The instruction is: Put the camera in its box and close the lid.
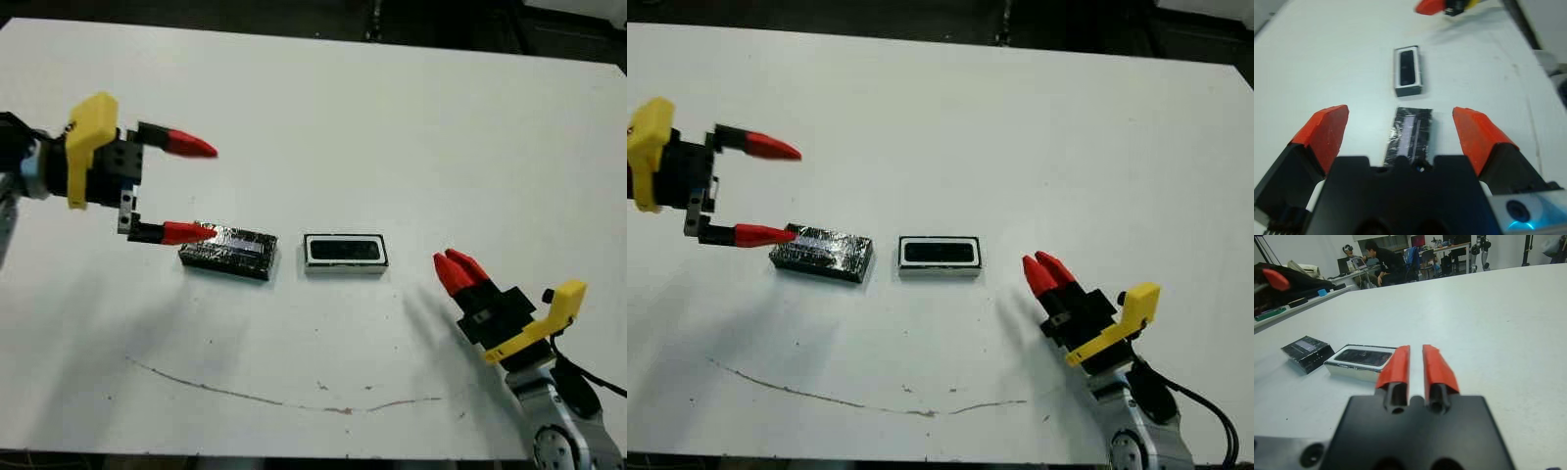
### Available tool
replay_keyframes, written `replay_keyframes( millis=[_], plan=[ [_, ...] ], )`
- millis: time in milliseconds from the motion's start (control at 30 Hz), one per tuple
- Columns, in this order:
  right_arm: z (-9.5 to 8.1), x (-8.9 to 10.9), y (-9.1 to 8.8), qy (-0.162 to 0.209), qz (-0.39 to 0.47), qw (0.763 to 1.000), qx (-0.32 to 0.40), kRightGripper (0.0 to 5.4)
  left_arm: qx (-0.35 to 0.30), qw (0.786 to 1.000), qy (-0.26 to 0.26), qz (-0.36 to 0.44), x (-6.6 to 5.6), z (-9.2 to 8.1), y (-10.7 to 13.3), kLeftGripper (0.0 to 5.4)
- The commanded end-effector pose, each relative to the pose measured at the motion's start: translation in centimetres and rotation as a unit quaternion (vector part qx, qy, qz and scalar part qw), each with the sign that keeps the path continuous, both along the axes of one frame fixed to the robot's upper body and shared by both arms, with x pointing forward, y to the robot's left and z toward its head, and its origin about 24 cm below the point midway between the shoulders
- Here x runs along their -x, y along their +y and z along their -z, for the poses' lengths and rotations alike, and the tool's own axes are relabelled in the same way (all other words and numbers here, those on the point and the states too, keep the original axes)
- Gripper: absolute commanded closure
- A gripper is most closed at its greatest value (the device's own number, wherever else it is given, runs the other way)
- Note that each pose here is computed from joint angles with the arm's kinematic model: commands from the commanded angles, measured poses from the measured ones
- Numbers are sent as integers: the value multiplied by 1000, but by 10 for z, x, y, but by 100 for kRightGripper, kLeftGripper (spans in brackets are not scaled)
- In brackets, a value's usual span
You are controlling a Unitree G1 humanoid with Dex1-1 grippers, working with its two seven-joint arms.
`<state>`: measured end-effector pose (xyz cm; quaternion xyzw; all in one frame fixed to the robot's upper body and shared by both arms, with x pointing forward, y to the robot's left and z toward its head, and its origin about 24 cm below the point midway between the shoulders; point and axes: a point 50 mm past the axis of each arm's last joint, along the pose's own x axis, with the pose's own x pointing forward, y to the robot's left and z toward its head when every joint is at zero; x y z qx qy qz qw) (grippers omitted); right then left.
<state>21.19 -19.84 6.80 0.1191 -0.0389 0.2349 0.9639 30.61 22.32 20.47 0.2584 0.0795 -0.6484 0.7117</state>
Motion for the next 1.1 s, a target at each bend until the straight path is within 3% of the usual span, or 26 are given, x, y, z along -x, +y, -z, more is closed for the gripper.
replay_keyframes(
  millis=[33,233,667,1100],
  plan=[
    [1,1,-4,0,12,1000,6,521,-14,1000,10,14,-4,6,-4,0],
    [3,2,-3,0,16,1000,7,539,-35,998,33,28,-7,20,-9,0],
    [3,4,-1,9,12,1000,0,539,-113,992,-14,50,-13,35,-16,0],
    [6,4,-2,12,7,1000,-6,539,-162,986,-2,45,-25,47,-19,0]
  ],
)
